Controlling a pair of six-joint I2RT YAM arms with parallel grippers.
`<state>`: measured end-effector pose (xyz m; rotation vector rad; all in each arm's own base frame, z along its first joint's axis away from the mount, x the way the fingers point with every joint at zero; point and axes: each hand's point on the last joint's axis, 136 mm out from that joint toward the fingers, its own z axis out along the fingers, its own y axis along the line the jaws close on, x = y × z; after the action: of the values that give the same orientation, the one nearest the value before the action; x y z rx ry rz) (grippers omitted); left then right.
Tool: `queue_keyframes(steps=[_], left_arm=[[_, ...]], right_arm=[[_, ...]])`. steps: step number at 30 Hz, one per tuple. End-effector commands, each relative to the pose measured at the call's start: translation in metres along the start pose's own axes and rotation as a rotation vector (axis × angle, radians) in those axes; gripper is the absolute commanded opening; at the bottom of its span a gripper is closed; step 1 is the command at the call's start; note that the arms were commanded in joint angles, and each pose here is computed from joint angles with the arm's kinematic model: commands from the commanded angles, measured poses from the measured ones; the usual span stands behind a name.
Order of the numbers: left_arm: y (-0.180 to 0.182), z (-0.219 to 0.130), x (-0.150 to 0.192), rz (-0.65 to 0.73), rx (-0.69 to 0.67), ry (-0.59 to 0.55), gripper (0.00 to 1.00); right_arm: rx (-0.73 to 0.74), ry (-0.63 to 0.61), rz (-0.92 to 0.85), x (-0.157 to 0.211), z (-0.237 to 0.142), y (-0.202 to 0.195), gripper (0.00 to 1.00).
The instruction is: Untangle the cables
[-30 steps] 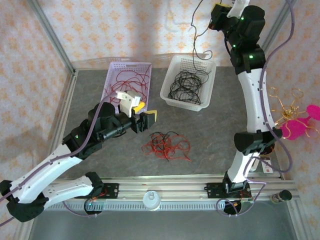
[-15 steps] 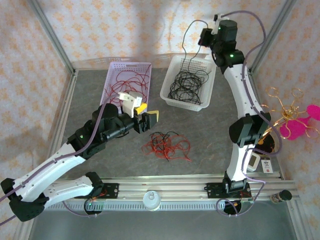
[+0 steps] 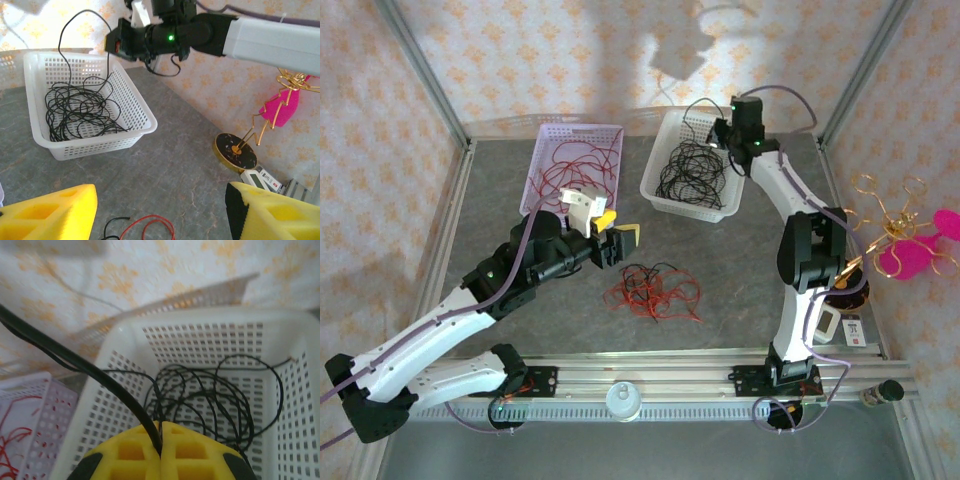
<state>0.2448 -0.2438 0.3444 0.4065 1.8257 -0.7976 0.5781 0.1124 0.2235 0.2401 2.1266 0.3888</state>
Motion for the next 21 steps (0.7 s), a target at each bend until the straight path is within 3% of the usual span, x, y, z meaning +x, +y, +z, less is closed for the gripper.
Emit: queue_keyframes(steps=[1,7,14,21], left_arm=[[-0.001,0.006,0.000,-0.028,0.016,-0.016,0.70],[0.003,0.011,0.013,-0.046,0.011,0.009,0.70],[0.003,0.014,0.017,-0.070,0.019,0.008,0.70],[0.006,0.018,0.024,-0.084,0.010,0.022,0.70]], right_arm=[[-0.015,-0.008,0.024,0.012,0.014,-0.003,0.00],[0.027,0.114,0.037,0.063,0.044,-0.024,0.00],[0.137,0.159,0.013,0.090,0.076,-0.054,0.02],[0.167,0.169,-0.016,0.084,0.097,-0.056,0.25]])
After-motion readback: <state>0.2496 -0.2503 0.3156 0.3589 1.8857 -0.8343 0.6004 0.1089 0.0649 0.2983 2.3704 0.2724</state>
